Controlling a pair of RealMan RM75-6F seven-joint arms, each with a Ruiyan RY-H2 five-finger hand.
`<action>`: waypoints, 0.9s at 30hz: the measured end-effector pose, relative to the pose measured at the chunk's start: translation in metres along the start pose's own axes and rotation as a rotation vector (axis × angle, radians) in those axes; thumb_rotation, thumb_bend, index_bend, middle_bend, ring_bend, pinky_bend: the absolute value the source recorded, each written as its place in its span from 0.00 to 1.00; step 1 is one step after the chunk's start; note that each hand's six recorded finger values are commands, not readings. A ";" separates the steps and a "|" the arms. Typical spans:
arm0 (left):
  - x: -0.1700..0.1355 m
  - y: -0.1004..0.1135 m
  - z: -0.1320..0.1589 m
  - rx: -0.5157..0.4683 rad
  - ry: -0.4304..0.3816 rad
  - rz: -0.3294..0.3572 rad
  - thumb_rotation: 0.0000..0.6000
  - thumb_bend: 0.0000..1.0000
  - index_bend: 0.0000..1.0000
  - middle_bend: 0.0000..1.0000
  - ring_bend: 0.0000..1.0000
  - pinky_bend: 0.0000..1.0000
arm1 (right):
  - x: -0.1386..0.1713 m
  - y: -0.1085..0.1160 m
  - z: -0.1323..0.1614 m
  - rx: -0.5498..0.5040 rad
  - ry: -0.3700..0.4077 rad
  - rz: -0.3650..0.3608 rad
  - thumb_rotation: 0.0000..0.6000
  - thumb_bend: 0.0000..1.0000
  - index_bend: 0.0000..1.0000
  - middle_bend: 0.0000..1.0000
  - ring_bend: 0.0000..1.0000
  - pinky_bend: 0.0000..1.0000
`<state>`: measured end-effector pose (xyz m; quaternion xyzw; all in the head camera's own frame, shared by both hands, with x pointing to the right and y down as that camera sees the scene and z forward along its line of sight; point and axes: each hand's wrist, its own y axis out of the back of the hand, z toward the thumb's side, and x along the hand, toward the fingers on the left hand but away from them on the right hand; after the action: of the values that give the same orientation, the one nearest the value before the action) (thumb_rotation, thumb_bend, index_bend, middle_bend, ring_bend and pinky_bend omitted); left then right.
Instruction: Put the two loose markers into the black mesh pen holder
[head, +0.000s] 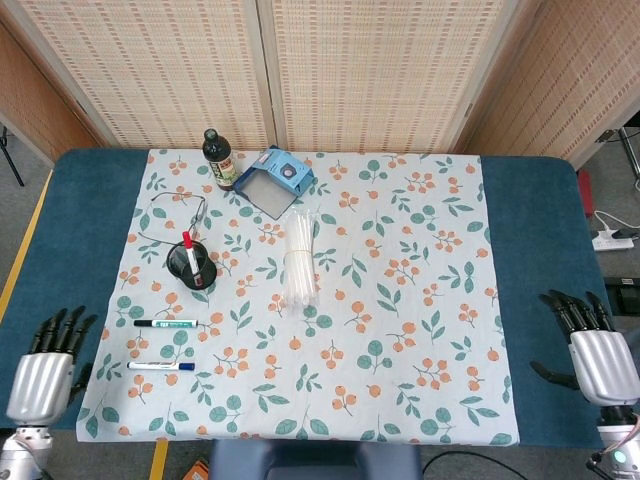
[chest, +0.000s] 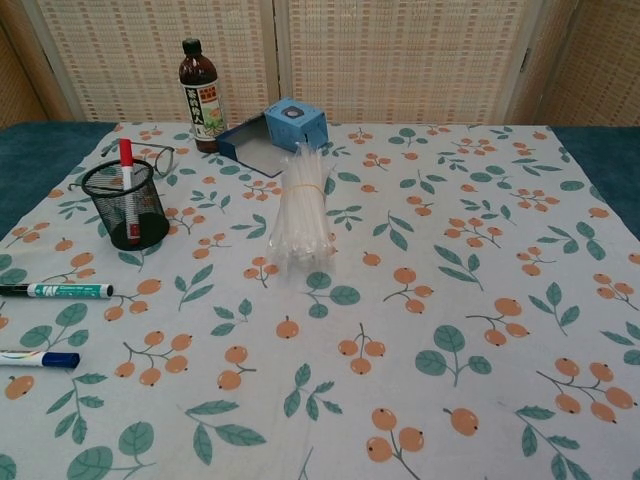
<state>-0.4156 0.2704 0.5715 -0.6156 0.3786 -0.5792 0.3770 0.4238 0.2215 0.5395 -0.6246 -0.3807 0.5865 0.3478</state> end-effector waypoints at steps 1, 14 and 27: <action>-0.001 -0.003 0.013 -0.010 -0.030 -0.009 1.00 0.34 0.15 0.08 0.00 0.12 | 0.000 0.000 0.000 0.000 0.001 0.001 1.00 0.00 0.16 0.11 0.14 0.00; 0.006 -0.064 0.115 -0.065 -0.157 -0.141 1.00 0.34 0.26 0.22 0.06 0.17 | 0.000 0.003 -0.003 -0.017 -0.004 -0.004 1.00 0.00 0.16 0.11 0.14 0.00; 0.024 -0.099 0.102 0.026 -0.097 -0.164 1.00 0.34 0.37 0.32 0.12 0.21 | -0.001 0.003 -0.007 -0.025 -0.013 0.001 1.00 0.00 0.16 0.11 0.14 0.00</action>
<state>-0.3098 0.2940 0.6660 -0.6671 0.3008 -0.5824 0.3541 0.4313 0.2193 0.5384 -0.6253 -0.3898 0.5859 0.3373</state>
